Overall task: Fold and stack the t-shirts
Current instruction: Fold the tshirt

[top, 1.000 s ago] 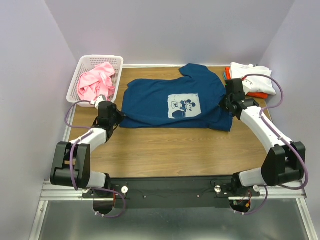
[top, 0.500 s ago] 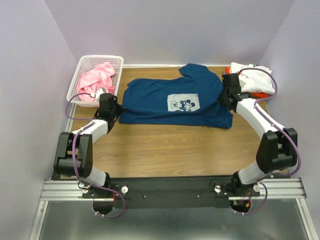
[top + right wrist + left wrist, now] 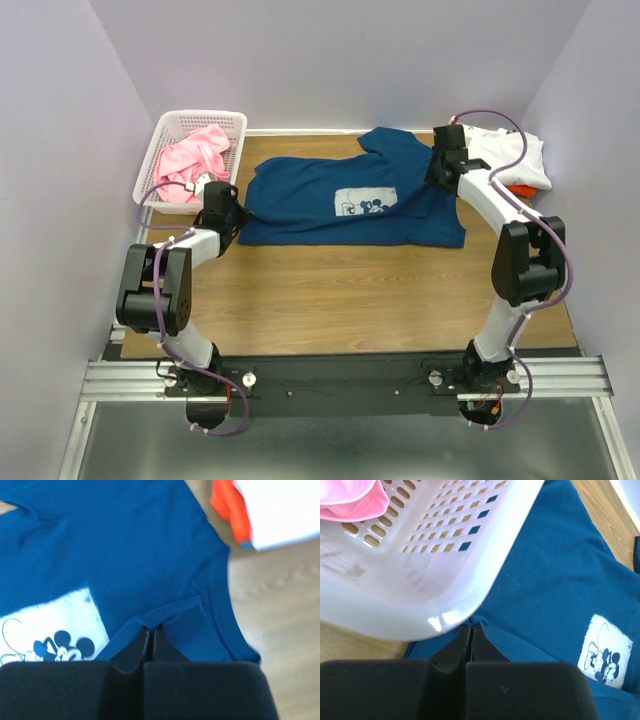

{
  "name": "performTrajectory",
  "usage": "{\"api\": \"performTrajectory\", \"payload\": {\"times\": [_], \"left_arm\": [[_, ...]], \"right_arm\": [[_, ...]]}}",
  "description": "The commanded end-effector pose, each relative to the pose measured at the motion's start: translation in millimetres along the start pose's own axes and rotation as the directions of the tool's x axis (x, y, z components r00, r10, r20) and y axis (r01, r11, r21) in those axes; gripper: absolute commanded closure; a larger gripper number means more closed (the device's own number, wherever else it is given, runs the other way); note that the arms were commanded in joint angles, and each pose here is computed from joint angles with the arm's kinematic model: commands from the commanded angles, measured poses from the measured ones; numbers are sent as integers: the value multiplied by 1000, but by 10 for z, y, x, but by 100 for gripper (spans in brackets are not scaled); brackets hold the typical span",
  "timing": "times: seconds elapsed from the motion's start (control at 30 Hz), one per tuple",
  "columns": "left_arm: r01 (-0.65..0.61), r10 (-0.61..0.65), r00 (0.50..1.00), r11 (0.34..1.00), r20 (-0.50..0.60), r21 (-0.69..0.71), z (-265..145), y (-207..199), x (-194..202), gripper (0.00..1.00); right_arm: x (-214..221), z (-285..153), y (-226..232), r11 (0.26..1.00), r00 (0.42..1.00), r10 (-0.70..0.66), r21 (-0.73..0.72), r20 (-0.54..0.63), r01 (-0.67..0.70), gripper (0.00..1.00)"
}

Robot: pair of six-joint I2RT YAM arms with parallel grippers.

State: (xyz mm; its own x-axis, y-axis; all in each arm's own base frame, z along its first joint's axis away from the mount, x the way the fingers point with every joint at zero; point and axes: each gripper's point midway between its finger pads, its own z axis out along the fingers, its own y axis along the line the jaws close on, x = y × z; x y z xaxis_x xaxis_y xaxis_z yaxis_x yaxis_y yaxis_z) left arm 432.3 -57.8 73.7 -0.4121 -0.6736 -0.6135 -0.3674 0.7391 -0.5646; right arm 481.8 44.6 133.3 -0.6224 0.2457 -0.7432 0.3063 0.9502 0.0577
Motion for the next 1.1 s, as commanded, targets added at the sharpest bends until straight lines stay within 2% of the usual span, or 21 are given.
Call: {"api": "performTrajectory", "payload": {"times": [0.0, 0.27, 0.3, 0.33, 0.37, 0.4, 0.43, 0.47, 0.5, 0.53, 0.57, 0.63, 0.7, 0.73, 0.8, 0.87, 0.9, 0.97, 1.0, 1.07], "left_arm": [[-8, 9, 999, 1000, 33, -22, 97, 26, -93, 100], [-22, 24, 999, 998, 31, -54, 169, 57, -115, 100], [-25, 26, 999, 998, 33, -52, 163, 42, -131, 76], [-27, 29, 999, 999, 37, -46, 154, 18, -153, 70], [-28, 30, 999, 998, 45, -49, 142, 18, -175, 59], [-35, 37, 998, 998, 49, -45, 125, 4, -193, 14], [-39, 41, 998, 999, 51, -37, 101, -22, -212, 2], [-45, 46, 997, 999, 62, -18, 50, -80, -262, 2], [-52, 52, 996, 999, 75, -1, -13, -130, -309, 2], [-55, 55, 996, 998, 69, -5, -15, -112, -289, 2], [-60, 59, 995, 998, 81, 16, -82, -173, -340, 2], [-78, 75, 994, 997, 85, 28, -174, -205, -363, 2], [-91, 88, 993, 995, 77, 39, -240, -244, -369, 2], [-96, 92, 993, 994, 77, 49, -270, -261, -377, 2], [-114, 107, 989, 991, 99, 72, -377, -336, -449, 2], [-117, 107, 986, 991, 125, 71, -479, -367, -534, 2], [-118, 111, 986, 991, 124, 58, -517, -357, -546, 5], [-117, 110, 982, 993, 155, 35, -643, -370, -642, 5], [-120, 116, 980, 993, 161, 18, -700, -367, -669, 4], [-115, 109, 968, 993, 227, 13, -883, -428, -845, 2]], "right_arm": [[-119, 181, 152, 991, 993, -116, -71, 10, 117, 99], [-137, 517, 333, 976, 982, -187, -116, -3, 185, 95], [-106, 590, 336, 976, 981, -193, -106, -9, 191, 94], [-118, 636, 337, 976, 980, -197, -98, -6, 196, 93], [-149, 671, 341, 974, 978, -206, -91, 1, 206, 86], [-205, 710, 353, 976, 979, -203, -80, 11, 204, 83], [-248, 712, 364, 976, 979, -202, -79, 21, 203, 76], [-288, 703, 366, 978, 981, -194, -78, 29, 195, 40], [-338, 638, 385, 978, 982, -185, -91, 40, 188, 26], [-298, 642, 399, 978, 983, -181, -98, 31, 183, 5], [-374, 532, 416, 980, 986, -158, -112, 48, 162, 0], [-270, 455, 405, 980, 989, -143, -134, 27, 146, 0], [-342, 259, 410, 980, 992, -112, -161, 55, 120, 0], [-201, 225, 390, 977, 993, -115, -178, 30, 119, 0], [-299, 10, 376, 974, 993, -92, -199, 72, 105, 0], [-179, -70, 301, 975, 994, -94, -196, 61, 105, 0], [-267, -230, 289, 974, 993, -75, -206, 94, 93, 0], [-172, -325, 214, 975, 993, -78, -203, 90, 95, 0], [-263, -465, 179, 975, 990, -60, -205, 125, 85, 0], [-276, -581, 131, 976, 988, -48, -204, 144, 77, 0]]}}
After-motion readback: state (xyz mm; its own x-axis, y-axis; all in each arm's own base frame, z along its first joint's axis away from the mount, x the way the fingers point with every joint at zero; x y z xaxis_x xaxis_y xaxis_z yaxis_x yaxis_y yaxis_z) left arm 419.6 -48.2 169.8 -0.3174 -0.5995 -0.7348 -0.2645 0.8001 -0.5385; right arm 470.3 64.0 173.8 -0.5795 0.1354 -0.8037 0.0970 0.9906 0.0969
